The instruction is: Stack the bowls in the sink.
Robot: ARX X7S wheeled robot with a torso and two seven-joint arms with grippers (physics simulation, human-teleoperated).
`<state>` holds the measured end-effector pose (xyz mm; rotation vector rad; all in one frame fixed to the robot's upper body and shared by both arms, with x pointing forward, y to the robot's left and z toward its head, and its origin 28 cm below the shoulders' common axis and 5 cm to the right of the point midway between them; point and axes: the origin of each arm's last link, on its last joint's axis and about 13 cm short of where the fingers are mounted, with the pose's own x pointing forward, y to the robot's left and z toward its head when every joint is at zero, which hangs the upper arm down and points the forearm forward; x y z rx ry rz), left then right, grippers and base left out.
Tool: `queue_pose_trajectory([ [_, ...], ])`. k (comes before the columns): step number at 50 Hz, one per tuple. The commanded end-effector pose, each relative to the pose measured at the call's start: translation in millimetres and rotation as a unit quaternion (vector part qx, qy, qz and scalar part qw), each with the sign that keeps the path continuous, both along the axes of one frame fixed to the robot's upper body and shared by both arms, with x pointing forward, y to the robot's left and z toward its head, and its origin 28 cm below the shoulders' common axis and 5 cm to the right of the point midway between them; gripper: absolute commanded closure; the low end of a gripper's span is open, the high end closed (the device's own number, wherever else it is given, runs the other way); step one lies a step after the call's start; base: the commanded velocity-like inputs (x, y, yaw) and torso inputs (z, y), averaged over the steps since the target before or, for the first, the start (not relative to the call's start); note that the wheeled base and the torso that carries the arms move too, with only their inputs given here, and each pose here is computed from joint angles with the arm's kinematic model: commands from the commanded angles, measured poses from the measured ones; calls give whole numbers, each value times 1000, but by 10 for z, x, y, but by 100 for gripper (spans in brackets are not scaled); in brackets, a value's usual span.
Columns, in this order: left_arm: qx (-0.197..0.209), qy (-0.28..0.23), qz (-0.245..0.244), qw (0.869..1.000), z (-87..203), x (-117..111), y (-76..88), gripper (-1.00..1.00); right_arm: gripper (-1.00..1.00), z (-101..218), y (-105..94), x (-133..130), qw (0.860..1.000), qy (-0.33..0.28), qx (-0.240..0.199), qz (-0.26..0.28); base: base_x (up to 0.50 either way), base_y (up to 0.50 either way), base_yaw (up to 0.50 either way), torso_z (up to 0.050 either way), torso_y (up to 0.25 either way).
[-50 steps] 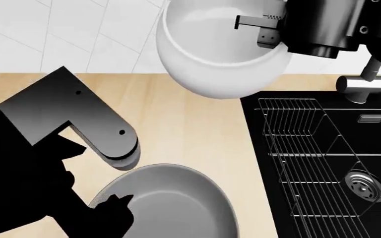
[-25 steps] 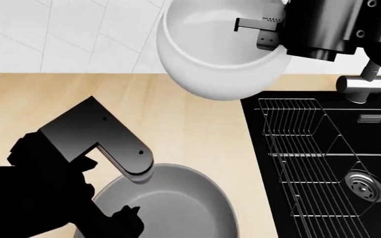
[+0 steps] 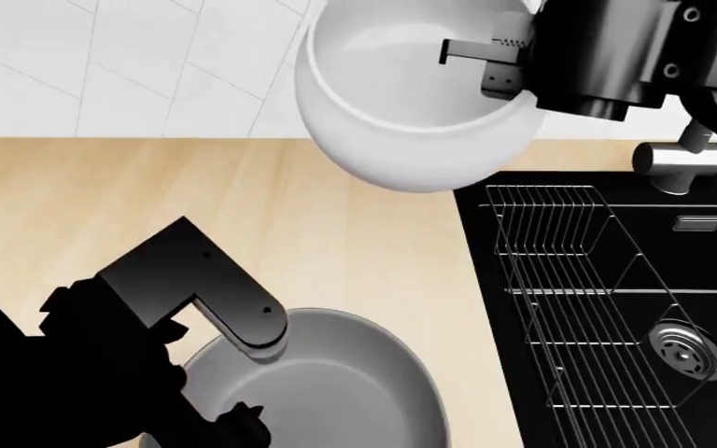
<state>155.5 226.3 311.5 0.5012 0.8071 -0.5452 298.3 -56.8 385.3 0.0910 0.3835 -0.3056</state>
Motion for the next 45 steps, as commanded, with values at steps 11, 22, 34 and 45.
queue_pose_trajectory([
  [11, -12, 12, 15, 1000, -142, 20, 87, -100, 100, -8, 8, 4, 1000, -4, -3, 1, 0, 0, 0, 0, 0],
  [22, -11, 14, 25, 1000, -169, 26, 126, -100, 100, -13, 11, 14, 1000, -3, -4, 2, 0, 0, 0, 0, 0],
  [34, -15, 20, 30, 999, -215, 39, 134, -100, 100, -6, 0, 13, 1000, -2, -4, 1, 0, 0, 0, 0, 1],
  [45, -22, 22, 34, 999, -247, 45, 146, 100, 100, -8, 7, 18, 1000, -1, -3, 2, 0, 0, 0, 0, 0],
])
